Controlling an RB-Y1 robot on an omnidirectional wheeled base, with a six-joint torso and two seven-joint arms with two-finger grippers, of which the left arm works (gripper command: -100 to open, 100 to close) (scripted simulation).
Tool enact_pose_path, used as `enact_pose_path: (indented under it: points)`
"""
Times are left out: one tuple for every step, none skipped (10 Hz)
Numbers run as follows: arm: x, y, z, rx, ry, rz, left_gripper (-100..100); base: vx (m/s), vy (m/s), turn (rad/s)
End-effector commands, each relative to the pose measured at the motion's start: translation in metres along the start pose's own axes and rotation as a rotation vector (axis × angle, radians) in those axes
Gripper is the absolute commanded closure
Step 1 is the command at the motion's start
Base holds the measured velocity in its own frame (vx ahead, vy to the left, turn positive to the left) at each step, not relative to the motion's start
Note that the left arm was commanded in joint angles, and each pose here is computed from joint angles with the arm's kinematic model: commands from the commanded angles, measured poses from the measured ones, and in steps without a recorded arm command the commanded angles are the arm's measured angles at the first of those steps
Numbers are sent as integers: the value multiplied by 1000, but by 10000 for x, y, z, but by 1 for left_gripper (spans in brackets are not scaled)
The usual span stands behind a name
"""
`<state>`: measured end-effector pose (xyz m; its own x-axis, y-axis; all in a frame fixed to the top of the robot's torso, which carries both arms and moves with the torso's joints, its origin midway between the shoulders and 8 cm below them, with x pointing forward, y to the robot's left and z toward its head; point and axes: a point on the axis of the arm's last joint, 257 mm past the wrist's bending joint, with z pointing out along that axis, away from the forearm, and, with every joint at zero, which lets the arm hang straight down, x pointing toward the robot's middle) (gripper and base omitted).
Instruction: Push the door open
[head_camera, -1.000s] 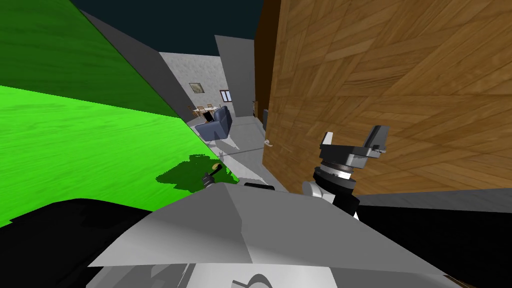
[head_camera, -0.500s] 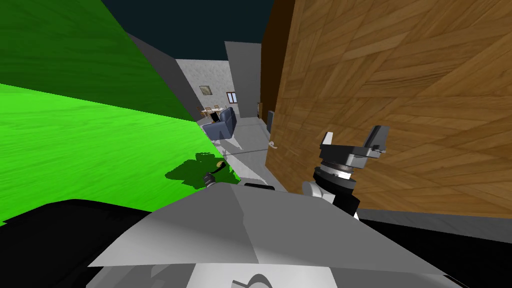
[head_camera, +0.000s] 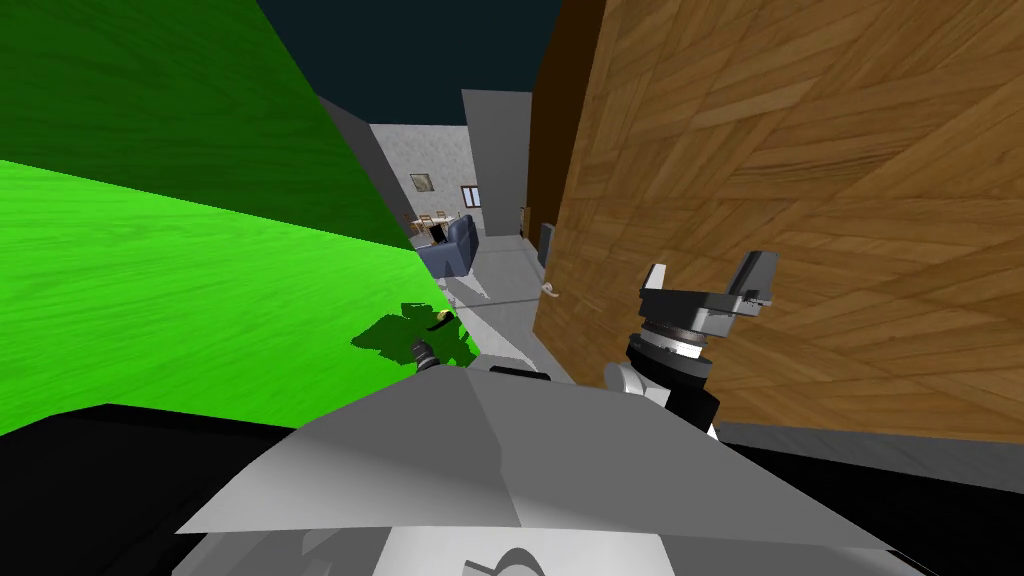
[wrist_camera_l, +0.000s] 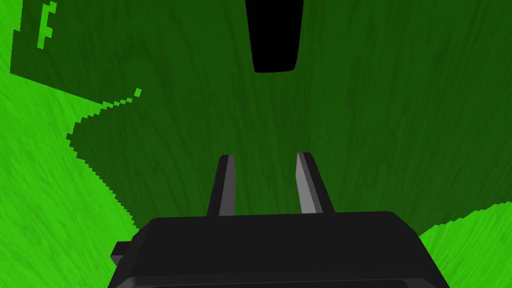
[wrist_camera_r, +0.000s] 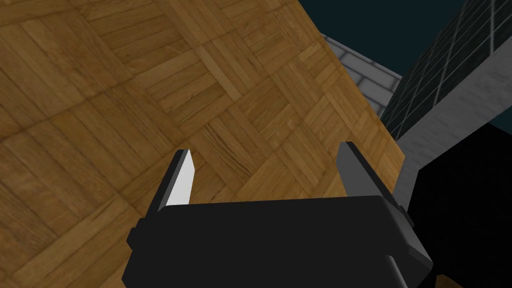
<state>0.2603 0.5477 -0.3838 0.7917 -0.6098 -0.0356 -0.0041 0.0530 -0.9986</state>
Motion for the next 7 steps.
enact_pose_path:
  points:
    - [90, -26, 44, 7, -7, 0, -100, -107, -70, -30]
    - [154, -31, 70, 10, -12, -1, -100, -114, -60, -20]
    - [225, -33, 92, 12, -18, -3, -100, -99, -62, -34]
    - [299, -35, 112, 13, -23, -5, -100, -90, -84, -32]
    - [376, -35, 128, 13, -29, -7, -100, -87, -84, -29]
    - [457, -33, 140, 12, -34, -9, -100, -97, -75, -37]
    - [540, -31, 147, 10, -40, -11, -100, -96, -81, -30]
